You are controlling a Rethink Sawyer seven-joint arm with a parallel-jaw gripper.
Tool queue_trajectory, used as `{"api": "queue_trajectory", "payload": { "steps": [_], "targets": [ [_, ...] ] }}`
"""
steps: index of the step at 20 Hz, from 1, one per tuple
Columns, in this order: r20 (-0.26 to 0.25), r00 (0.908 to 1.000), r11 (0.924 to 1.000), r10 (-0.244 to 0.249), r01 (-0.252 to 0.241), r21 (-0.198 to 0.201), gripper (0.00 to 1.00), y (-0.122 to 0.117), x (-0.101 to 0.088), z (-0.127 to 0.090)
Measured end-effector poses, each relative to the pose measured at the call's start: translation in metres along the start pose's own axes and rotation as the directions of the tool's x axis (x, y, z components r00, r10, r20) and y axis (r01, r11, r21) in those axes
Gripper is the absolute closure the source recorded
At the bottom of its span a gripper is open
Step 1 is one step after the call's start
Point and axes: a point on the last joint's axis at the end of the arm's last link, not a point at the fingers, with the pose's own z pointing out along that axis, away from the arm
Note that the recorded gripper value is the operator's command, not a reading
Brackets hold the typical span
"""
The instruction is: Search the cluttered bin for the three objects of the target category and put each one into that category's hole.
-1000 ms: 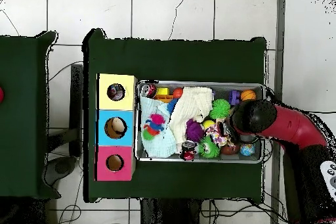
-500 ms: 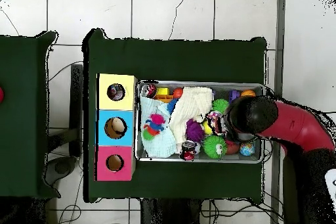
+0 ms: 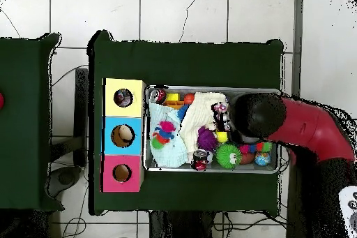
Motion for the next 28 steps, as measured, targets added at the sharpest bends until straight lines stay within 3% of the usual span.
{"api": "queue_trajectory", "payload": {
  "steps": [5,10,15,17,24,25,28],
  "targets": [
    [0.063,0.9978,0.9994,-0.020,0.019,0.029,1.00,0.038,-0.022,-0.014],
    [0.091,0.9958,0.9994,-0.008,0.005,0.036,1.00,0.078,-0.037,-0.017],
    [0.101,0.9922,0.9967,0.072,-0.076,0.029,1.00,0.127,-0.055,-0.020],
    [0.101,0.9904,0.9949,0.094,-0.097,0.025,1.00,0.136,-0.058,-0.019],
    [0.102,0.9739,0.9783,0.203,-0.206,0.022,1.00,0.169,-0.070,-0.014],
    [0.106,0.9684,0.9730,0.226,-0.230,0.025,1.00,0.176,-0.075,-0.013],
    [0.112,0.9626,0.9675,0.246,-0.251,0.030,1.00,0.183,-0.080,-0.013]
  ]
}}
